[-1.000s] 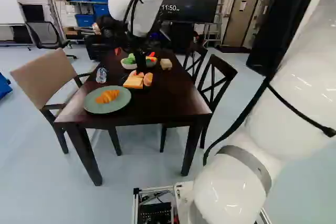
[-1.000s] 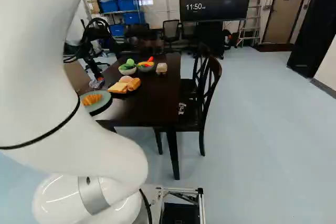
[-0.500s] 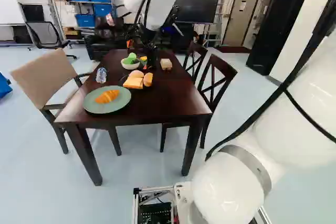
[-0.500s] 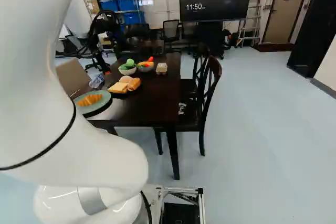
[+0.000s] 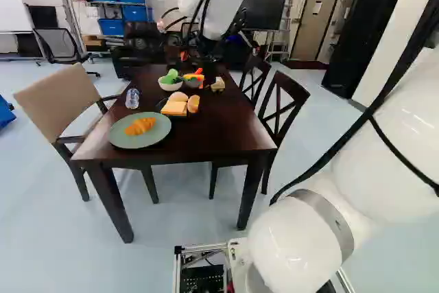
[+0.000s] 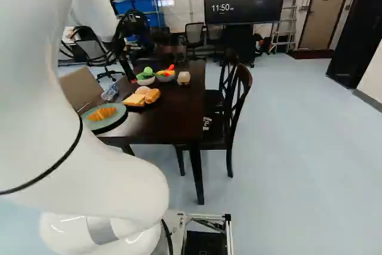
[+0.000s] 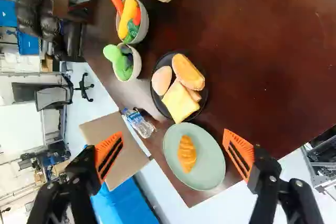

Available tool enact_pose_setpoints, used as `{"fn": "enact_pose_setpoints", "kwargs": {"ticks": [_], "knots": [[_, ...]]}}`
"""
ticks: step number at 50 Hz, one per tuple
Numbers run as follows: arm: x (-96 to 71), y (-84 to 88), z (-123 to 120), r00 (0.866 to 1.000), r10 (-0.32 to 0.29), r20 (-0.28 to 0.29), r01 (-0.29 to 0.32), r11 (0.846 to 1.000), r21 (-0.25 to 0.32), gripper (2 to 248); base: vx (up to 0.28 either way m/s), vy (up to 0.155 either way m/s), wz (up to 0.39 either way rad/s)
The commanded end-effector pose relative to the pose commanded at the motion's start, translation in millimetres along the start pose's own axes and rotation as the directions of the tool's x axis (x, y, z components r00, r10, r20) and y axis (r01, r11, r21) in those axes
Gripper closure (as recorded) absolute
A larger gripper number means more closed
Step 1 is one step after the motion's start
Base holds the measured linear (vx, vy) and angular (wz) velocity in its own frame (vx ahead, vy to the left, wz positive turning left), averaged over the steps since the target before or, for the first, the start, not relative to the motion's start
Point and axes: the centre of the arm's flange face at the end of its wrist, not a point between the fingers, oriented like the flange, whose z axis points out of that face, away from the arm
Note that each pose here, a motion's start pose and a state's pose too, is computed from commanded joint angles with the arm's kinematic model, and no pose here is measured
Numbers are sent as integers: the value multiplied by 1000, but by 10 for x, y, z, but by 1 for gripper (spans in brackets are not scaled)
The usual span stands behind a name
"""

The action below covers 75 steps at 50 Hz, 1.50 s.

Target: Move the croissant to the empty plate

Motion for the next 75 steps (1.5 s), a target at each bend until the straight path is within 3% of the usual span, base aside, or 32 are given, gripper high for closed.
{"fn": "enact_pose_setpoints", "kwargs": {"ticks": [42, 75], "knots": [[648, 262, -86, 988, 123, -96, -125, 992, -13, 3, 0, 0, 0], [982, 687, -330, 962, 213, -171, -218, 976, -8, 3, 0, 0, 0]]}}
